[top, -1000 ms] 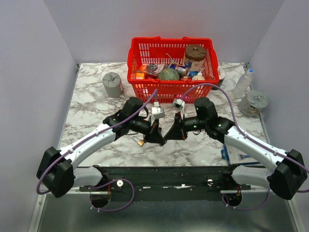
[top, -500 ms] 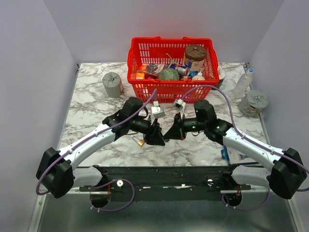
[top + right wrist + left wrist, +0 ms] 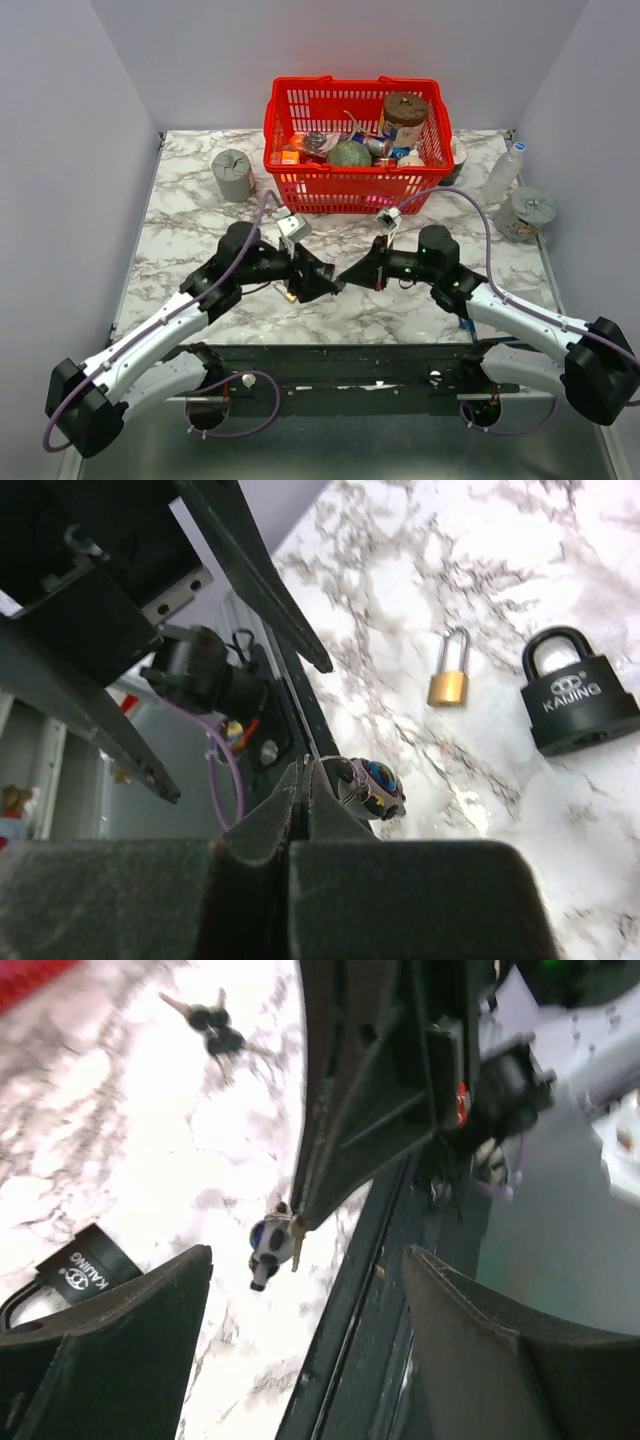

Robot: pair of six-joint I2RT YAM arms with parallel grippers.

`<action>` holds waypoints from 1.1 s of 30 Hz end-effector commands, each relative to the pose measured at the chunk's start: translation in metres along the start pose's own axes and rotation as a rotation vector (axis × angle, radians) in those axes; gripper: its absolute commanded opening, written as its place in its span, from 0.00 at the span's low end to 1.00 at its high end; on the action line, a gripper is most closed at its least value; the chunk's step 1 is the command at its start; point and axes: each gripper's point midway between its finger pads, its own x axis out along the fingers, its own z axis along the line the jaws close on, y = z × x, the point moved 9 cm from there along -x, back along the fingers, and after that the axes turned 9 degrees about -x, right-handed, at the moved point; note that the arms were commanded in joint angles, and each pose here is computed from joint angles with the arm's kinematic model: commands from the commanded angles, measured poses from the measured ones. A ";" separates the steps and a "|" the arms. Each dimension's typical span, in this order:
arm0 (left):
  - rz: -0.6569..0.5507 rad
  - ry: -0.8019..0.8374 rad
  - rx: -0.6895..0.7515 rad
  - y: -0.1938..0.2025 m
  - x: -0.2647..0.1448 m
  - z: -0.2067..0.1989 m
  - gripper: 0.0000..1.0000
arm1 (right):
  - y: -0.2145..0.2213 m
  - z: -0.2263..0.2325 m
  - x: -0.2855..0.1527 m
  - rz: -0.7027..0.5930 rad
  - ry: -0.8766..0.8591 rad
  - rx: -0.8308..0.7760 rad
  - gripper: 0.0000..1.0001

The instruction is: Unlock with the key

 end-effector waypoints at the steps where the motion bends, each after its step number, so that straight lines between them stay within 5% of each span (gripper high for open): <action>1: -0.395 -0.008 -0.142 -0.022 -0.008 -0.011 0.79 | -0.026 0.014 -0.003 -0.195 -0.058 -0.038 0.01; 5: -0.485 0.046 -0.239 -0.019 -0.012 -0.017 0.76 | -0.031 0.020 -0.006 -0.259 -0.089 -0.025 0.01; 14: -0.475 0.087 -0.373 -0.003 -0.008 -0.019 0.61 | -0.039 0.025 -0.003 -0.310 -0.144 0.001 0.01; 22: -0.507 0.044 -0.396 0.005 -0.012 -0.018 0.49 | -0.038 0.022 -0.002 -0.319 -0.119 0.008 0.01; 33: -0.468 0.075 -0.411 0.006 -0.004 -0.021 0.43 | -0.039 0.020 -0.001 -0.312 -0.108 0.003 0.01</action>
